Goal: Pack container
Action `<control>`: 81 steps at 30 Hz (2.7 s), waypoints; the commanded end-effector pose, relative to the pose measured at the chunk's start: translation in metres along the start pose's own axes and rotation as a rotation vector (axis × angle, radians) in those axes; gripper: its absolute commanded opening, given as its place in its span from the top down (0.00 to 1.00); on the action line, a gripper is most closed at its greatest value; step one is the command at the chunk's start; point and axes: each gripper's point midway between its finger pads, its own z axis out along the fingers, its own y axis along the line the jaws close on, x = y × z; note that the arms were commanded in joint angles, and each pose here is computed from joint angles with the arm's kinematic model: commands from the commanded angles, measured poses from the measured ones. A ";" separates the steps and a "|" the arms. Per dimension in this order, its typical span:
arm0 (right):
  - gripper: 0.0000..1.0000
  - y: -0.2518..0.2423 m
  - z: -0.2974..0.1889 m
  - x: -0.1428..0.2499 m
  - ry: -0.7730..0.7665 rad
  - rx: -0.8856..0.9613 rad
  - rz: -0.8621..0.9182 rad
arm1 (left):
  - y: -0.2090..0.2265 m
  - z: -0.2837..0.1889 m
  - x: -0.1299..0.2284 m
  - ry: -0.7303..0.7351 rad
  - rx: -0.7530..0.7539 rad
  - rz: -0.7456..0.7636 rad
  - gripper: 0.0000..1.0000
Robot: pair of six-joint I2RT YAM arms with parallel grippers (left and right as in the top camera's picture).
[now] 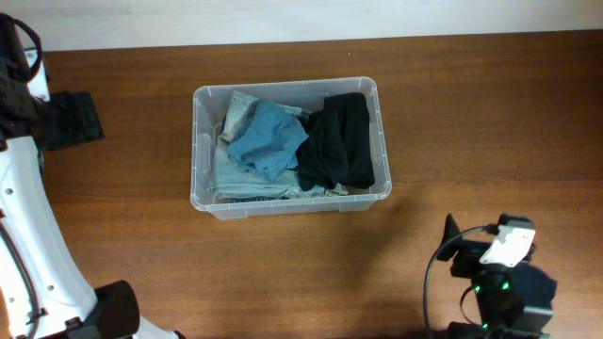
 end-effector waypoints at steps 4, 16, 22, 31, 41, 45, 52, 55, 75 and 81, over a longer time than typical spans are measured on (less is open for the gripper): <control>0.02 0.002 0.009 0.025 -0.012 -0.025 -0.003 | 0.003 -0.007 0.000 -0.019 -0.004 0.004 0.01; 0.02 0.008 0.019 0.058 0.078 -0.068 0.006 | 0.003 -0.007 0.000 -0.019 -0.004 0.004 0.01; 0.02 0.008 0.019 0.059 0.083 -0.068 0.007 | 0.003 -0.007 0.000 -0.019 -0.004 0.004 0.01; 0.01 0.008 0.019 0.059 0.083 -0.068 0.007 | 0.003 -0.007 0.000 -0.019 -0.004 0.004 0.01; 0.01 0.008 0.019 0.059 0.083 -0.068 0.007 | 0.004 -0.038 0.038 -0.045 0.005 0.017 0.01; 0.02 0.008 0.019 0.059 0.083 -0.068 0.007 | 0.003 -0.031 0.087 -0.057 -0.019 0.048 0.01; 0.02 0.008 0.019 0.059 0.083 -0.068 0.007 | -0.042 -0.006 0.076 -0.531 0.173 0.124 0.01; 0.02 0.008 0.019 0.059 0.083 -0.068 0.007 | -0.062 0.021 0.097 -0.633 0.247 0.142 0.01; 0.02 0.008 0.019 0.059 0.083 -0.068 0.007 | -0.110 0.097 0.195 -0.952 0.355 0.167 0.01; 0.01 0.008 0.019 0.059 0.083 -0.068 0.007 | -0.109 0.099 0.196 -0.948 0.349 0.165 0.01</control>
